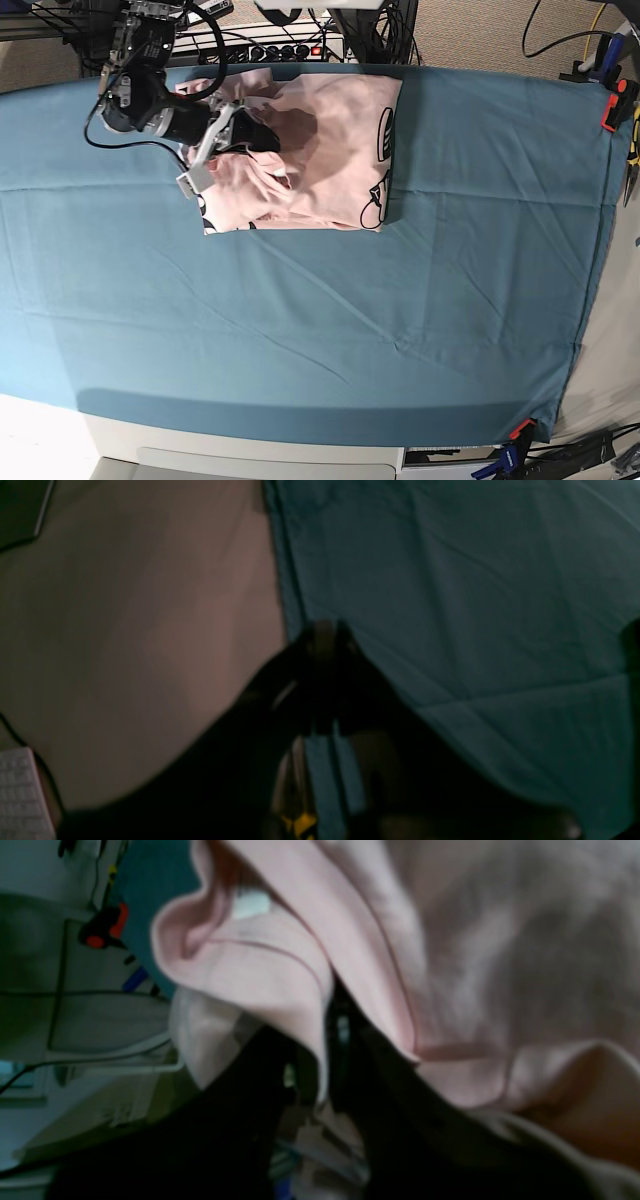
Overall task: Fold the T-shirt properly
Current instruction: 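Fold the grasped end with the right gripper over onto the stack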
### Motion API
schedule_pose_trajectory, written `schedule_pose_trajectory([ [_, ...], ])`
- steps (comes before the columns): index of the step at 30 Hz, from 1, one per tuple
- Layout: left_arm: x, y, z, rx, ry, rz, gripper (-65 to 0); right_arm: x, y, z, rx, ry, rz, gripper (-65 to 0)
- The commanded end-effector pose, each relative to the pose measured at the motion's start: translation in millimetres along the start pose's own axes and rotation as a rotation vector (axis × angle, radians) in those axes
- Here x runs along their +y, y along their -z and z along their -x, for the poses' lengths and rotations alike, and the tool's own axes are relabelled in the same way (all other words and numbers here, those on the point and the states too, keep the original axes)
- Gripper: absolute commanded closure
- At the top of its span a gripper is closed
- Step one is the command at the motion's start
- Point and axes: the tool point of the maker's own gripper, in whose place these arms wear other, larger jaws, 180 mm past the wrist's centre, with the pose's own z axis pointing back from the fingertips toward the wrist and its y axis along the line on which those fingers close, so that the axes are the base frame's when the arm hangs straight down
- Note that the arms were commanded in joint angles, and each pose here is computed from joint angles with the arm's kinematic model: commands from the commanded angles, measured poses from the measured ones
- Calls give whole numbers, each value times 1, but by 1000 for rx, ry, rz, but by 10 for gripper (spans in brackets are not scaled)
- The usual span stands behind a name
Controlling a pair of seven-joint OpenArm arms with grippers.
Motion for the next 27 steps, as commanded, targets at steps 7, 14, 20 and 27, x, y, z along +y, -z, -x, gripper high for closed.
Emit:
schedule_pose_trajectory([
  [7, 12, -15, -24, -48, 49, -38, 0, 18, 6, -28, -112, -20, -50, 0],
  [14, 23, -26, -31, -38, 82, -70, 0, 37, 21, -41, -208, 32, -101, 0],
  [20, 26, -29, -33, -35, 91, -79, 0, 24, 25, -51, -264, 10, -7, 0],
  [27, 26, -29, -33, -36, 91, -79, 0, 40, 53, -57, -192, -101, -5, 0],
])
